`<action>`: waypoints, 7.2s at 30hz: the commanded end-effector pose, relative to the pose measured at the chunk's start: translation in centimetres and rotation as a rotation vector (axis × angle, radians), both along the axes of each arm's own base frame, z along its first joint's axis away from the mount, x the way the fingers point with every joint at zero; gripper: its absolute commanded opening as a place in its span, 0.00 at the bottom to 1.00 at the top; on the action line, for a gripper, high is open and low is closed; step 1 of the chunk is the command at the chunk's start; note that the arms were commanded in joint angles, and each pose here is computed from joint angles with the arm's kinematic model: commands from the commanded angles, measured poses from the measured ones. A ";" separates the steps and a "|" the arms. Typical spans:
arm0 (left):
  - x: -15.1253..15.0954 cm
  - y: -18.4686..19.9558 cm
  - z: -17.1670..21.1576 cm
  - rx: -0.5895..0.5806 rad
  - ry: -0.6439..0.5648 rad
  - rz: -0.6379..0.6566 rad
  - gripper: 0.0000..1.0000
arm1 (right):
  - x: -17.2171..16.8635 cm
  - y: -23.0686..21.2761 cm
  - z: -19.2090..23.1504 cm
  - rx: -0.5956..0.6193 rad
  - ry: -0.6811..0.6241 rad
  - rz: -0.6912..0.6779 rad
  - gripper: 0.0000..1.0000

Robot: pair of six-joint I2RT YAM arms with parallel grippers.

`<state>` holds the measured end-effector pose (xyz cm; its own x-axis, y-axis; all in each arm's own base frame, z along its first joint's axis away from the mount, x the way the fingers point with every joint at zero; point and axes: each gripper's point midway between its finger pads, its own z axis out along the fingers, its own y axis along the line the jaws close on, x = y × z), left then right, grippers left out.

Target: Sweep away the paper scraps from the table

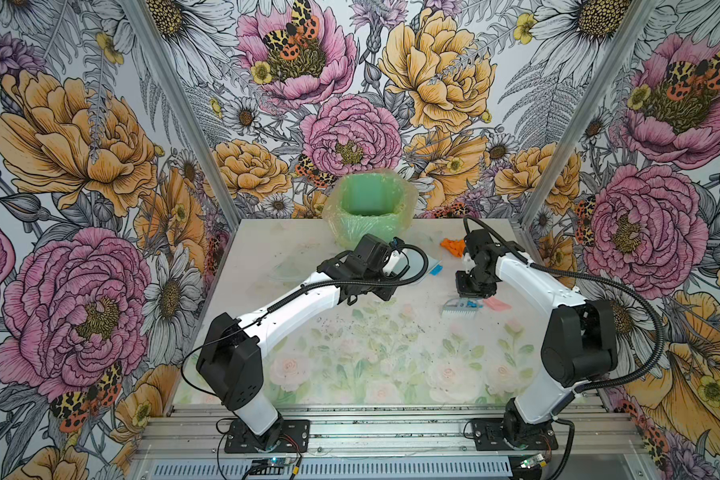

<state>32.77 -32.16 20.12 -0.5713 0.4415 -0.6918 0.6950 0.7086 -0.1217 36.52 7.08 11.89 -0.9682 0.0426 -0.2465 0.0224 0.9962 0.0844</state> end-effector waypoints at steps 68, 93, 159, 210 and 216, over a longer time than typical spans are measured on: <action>-3.6 -3.2 -14.2 0.298 0.032 -0.229 0.00 | 5.6 -2.8 5.8 0.083 -0.378 -0.216 0.00; -5.1 -6.0 -15.9 0.286 0.063 -0.313 0.00 | 5.4 -1.4 1.4 -0.042 -0.287 -0.074 0.00; -4.9 -5.0 -17.5 0.315 0.085 -0.268 0.00 | -4.1 4.5 0.9 0.333 -0.087 -0.131 0.00; -4.1 -5.2 -17.6 0.291 0.058 -0.214 0.00 | -1.4 3.9 -1.1 0.146 -0.165 0.030 0.00; -4.0 -5.4 -17.7 0.287 0.061 -0.218 0.00 | -3.7 5.4 -0.7 0.221 -0.121 0.130 0.00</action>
<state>28.32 -37.43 2.68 -0.4712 0.7290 -0.4965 0.8392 0.5439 0.0022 34.96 10.92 11.19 -0.9152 0.0503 -0.3999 -0.0481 0.9715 0.2323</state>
